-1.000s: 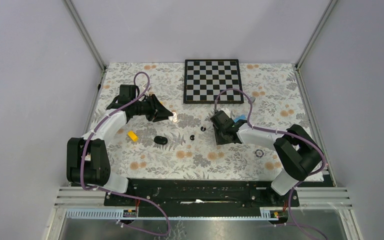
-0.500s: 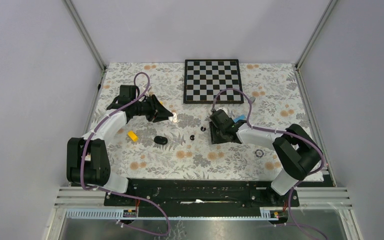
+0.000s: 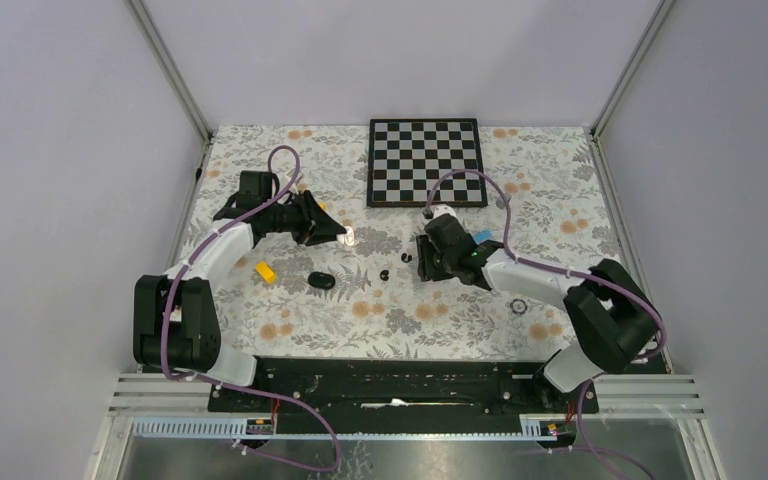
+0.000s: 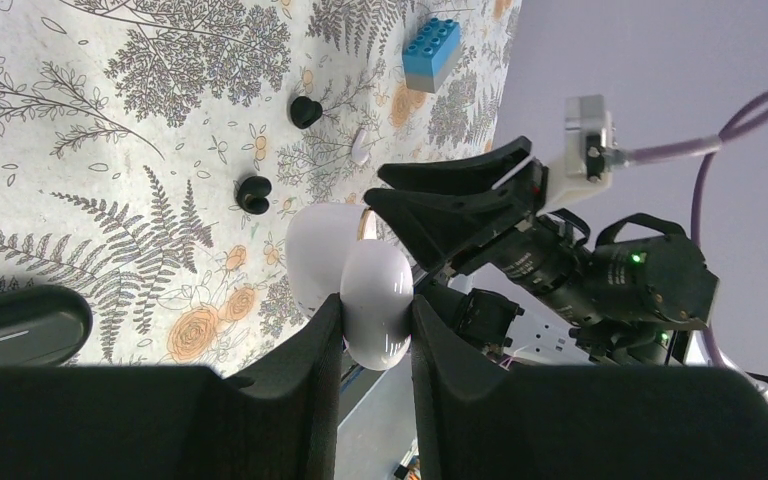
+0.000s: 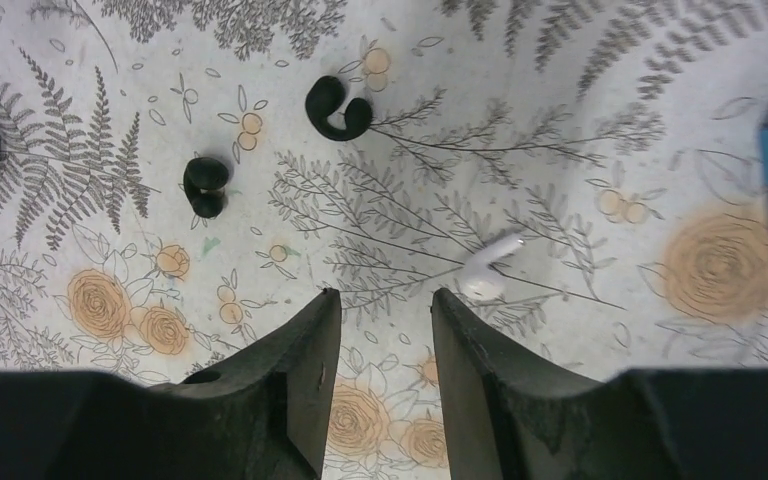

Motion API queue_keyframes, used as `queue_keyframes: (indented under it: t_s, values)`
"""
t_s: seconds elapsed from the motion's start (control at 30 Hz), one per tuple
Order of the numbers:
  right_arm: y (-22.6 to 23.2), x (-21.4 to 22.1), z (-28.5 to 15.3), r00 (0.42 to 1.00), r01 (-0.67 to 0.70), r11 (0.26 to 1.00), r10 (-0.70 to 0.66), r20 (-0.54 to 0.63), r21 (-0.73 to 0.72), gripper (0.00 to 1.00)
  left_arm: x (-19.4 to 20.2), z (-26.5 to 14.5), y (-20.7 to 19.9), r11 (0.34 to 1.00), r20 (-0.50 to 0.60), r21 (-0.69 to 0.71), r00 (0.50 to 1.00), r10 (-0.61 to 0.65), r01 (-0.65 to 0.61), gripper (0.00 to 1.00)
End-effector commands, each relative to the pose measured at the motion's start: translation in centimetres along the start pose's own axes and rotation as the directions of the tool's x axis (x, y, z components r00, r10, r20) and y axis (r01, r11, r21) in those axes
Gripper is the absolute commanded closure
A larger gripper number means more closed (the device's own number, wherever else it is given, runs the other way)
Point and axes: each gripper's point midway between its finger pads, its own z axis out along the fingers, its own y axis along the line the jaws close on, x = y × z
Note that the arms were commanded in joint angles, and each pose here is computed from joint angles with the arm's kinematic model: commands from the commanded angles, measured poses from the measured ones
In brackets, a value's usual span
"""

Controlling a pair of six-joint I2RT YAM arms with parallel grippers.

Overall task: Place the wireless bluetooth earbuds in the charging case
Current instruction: Pick up the earbud from the center of the board.

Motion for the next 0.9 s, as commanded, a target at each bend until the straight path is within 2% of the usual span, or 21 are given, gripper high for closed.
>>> queue_keyframes:
  t_s: [0.0, 0.17, 0.27, 0.6, 0.87]
  values:
    - [-2.6, -0.2, -1.7, 0.998, -0.007, 0.996, 0.002, 0.058, 0.088, 0.52, -0.3, -0.3, -1.2, 0.997, 0.023, 0.041, 0.997, 0.067, -0.068, 1.00]
    - [-4.6, 1.3, -1.4, 0.999, -0.040, 0.992, 0.038, 0.022, 0.119, 0.43, -0.3, -0.4, -1.3, 0.997, 0.023, 0.043, 0.997, 0.068, -0.069, 1.00]
    - [-4.4, 1.4, -1.0, 0.999, -0.037, 0.993, 0.036, 0.004, 0.108, 0.42, -0.3, -0.4, -1.3, 0.997, 0.024, 0.043, 0.997, 0.067, -0.068, 1.00]
    - [-1.9, 1.4, 1.3, 0.998, -0.024, 1.000, 0.024, -0.060, 0.002, 0.42, -0.1, -0.6, -1.6, 0.996, 0.029, 0.047, 0.997, 0.071, -0.073, 1.00]
    - [1.3, -0.6, 1.9, 0.998, -0.046, 0.991, 0.040, -0.054, -0.124, 0.44, -0.2, -0.7, -1.7, 0.996, 0.033, 0.047, 0.997, 0.071, -0.072, 1.00]
